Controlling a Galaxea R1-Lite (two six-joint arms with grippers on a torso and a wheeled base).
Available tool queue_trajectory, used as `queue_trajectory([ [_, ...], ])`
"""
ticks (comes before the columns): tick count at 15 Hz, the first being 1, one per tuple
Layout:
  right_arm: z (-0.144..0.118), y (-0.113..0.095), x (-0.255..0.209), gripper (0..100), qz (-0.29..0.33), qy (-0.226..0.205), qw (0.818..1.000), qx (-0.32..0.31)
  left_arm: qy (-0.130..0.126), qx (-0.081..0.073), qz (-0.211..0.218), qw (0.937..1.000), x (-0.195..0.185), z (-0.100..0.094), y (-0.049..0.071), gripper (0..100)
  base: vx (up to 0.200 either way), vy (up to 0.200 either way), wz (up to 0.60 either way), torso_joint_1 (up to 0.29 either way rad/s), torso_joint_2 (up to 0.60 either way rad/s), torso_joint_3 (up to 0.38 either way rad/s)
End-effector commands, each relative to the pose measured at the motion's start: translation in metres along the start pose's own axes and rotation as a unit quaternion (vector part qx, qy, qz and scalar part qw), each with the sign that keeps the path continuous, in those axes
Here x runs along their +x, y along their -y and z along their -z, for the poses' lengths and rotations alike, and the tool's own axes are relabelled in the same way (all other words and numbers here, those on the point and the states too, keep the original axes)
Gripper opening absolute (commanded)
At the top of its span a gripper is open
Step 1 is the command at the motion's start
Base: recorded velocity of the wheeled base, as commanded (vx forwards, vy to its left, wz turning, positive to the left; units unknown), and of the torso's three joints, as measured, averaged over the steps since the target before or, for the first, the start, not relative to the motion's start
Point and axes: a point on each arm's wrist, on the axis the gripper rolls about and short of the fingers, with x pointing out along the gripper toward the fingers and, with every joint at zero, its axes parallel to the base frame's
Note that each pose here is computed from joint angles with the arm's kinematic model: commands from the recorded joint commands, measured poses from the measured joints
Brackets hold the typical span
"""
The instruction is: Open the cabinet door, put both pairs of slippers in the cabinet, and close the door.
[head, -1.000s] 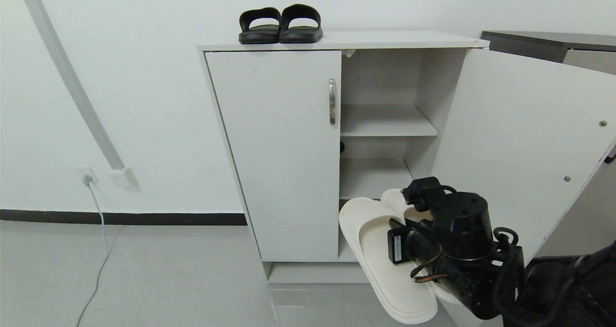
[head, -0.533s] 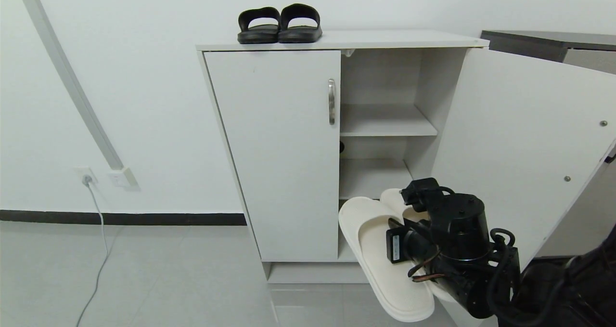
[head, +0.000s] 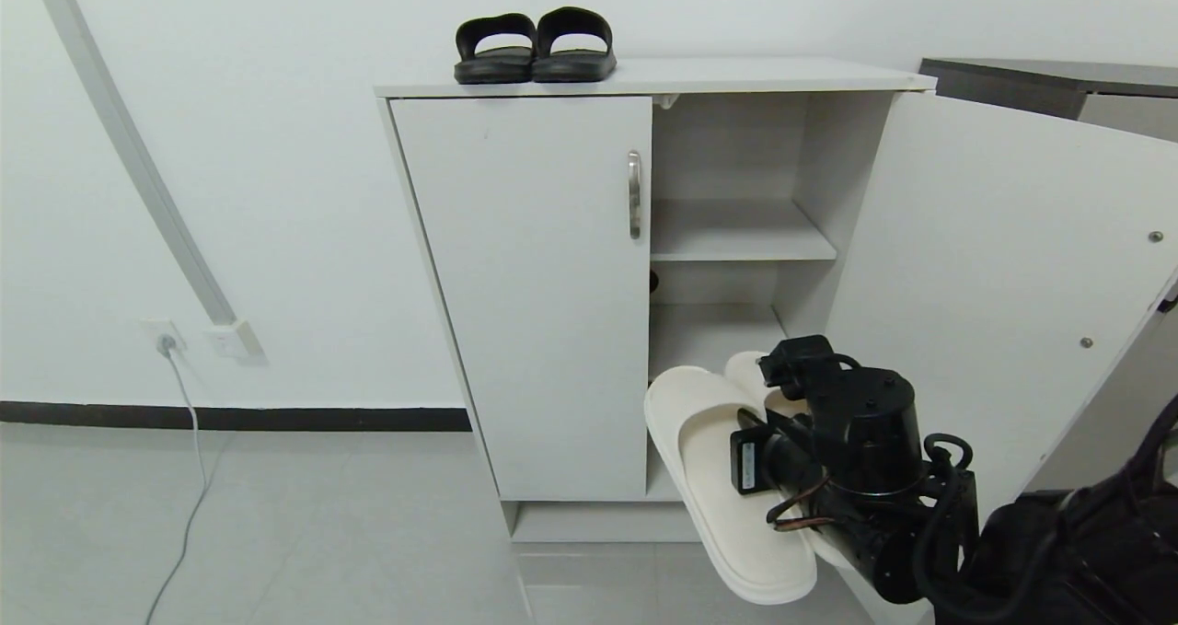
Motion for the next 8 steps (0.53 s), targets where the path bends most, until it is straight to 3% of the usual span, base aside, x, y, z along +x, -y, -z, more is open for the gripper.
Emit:
queue_trajectory([
  [1,-0.007,-0.013,0.035,0,0.068,0.031,0.997,0.015,-0.001,0.000,0.000,1.0000,0.000,0.000,0.000,0,0.000,0.000,0.00,0.000,0.00,0.000],
  [3,-0.003,-0.020,0.068,0,0.126,0.046,0.991,0.022,-0.001,0.000,0.000,1.0000,0.000,0.000,0.000,0,0.000,0.000,0.00,0.000,0.00,0.000],
  [7,0.006,-0.021,0.088,0,0.159,0.048,0.986,0.025,-0.001,-0.001,0.000,1.0000,0.000,0.000,0.000,0,0.000,0.000,0.00,0.000,0.00,0.000],
  [8,0.006,-0.019,0.088,0,0.160,0.048,0.986,0.027,0.000,-0.001,-0.001,1.0000,0.000,0.000,0.000,0,0.000,-0.200,0.00,0.002,0.01,0.007],
])
